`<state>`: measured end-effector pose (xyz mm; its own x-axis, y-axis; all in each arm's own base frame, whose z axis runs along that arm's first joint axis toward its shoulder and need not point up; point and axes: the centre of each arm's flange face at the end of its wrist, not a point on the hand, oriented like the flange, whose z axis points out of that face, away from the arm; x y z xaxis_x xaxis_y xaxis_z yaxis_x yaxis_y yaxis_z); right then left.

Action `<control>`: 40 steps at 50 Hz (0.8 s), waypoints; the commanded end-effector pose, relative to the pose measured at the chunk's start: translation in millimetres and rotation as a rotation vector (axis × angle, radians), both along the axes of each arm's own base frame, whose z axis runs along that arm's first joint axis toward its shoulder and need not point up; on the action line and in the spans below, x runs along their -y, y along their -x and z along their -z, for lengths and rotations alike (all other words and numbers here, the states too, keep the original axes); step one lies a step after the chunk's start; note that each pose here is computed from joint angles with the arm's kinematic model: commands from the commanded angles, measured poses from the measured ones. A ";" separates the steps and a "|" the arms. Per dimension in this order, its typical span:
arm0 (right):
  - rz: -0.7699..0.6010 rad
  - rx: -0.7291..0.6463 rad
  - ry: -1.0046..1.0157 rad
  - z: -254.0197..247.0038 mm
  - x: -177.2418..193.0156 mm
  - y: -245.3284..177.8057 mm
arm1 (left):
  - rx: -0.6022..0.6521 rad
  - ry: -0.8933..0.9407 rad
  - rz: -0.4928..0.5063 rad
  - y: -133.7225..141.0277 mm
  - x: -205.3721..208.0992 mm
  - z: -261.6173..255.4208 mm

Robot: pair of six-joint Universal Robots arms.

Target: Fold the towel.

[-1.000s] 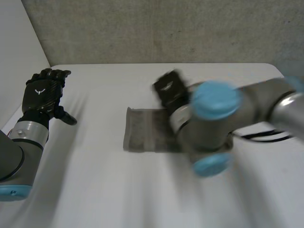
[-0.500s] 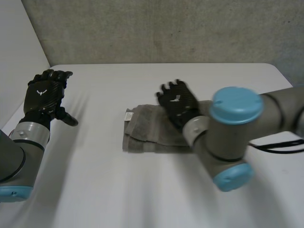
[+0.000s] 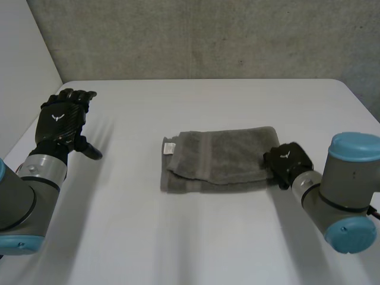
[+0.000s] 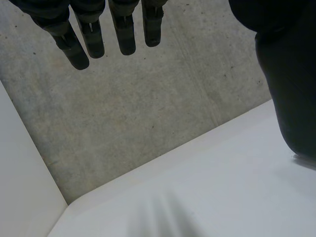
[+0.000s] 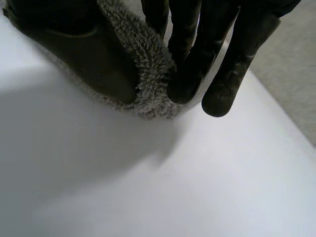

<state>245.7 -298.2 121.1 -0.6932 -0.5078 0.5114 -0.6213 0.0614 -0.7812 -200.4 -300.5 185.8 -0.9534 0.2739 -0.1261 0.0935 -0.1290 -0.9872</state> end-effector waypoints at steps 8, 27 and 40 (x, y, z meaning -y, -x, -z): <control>-0.310 0.079 0.220 -54.7 -37.9 -111.7 | -0.015 0.076 0.059 20.4 -4.5 -23.0; -0.644 0.051 0.230 -40.2 -115.7 -182.1 | -0.059 0.171 0.105 54.1 11.5 -51.8; -0.408 0.254 0.094 -77.6 -79.5 -117.2 | -0.035 0.044 0.221 100.6 3.5 -15.9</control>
